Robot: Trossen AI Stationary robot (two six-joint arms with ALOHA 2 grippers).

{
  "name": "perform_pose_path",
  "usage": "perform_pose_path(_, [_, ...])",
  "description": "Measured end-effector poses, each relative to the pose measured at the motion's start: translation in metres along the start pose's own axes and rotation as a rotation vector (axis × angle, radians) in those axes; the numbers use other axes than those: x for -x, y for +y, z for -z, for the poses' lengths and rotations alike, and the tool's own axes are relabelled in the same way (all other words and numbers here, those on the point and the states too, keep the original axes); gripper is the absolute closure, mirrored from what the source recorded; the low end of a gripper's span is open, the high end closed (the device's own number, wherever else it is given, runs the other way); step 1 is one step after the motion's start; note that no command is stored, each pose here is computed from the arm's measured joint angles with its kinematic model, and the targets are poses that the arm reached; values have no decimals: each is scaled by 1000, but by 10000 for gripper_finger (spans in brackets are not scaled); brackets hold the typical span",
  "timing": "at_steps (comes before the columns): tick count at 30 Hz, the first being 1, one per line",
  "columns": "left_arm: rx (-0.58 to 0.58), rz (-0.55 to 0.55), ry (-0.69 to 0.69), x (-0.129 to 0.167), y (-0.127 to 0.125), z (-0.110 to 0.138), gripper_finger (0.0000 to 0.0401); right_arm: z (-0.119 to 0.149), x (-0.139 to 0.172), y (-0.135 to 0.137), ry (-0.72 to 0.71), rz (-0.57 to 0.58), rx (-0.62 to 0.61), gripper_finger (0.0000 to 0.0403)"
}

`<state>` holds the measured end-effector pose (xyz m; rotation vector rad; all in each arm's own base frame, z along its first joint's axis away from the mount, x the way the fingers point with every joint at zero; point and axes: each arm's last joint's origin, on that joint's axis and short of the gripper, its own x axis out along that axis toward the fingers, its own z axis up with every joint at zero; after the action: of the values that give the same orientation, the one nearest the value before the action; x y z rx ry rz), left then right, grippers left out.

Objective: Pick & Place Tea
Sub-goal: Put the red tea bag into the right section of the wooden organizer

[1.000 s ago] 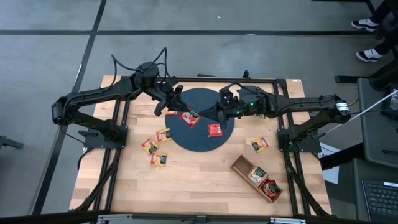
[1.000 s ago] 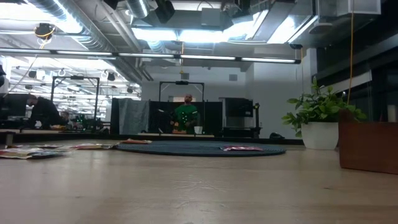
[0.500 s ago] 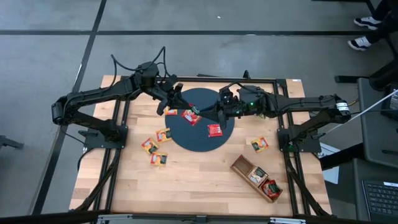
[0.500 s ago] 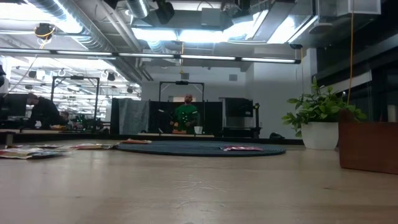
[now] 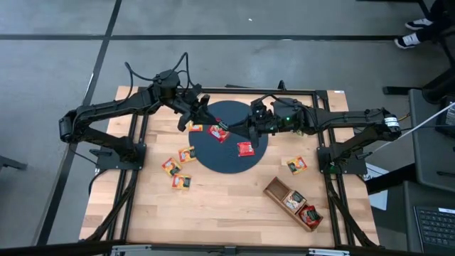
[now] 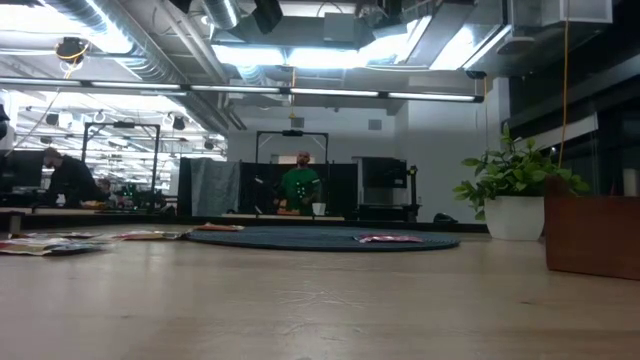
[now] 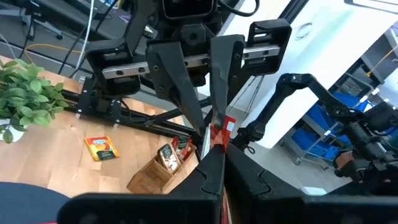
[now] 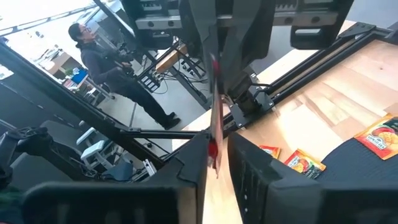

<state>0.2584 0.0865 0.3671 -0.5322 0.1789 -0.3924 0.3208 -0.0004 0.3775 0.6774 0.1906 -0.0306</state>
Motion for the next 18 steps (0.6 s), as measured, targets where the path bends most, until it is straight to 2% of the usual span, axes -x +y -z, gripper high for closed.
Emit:
perform_pose_path(8, [0,-12,-6,0,0,0,398,0,0,0,2,-1,10,393])
perform_pose_path(14, [5,-5,0,0,0,0,389,2,0,-1,39,-10,-4,398])
perform_pose_path(18, [4,67,37,0,-2,1,360,5,1,1,100,-57,-67,399])
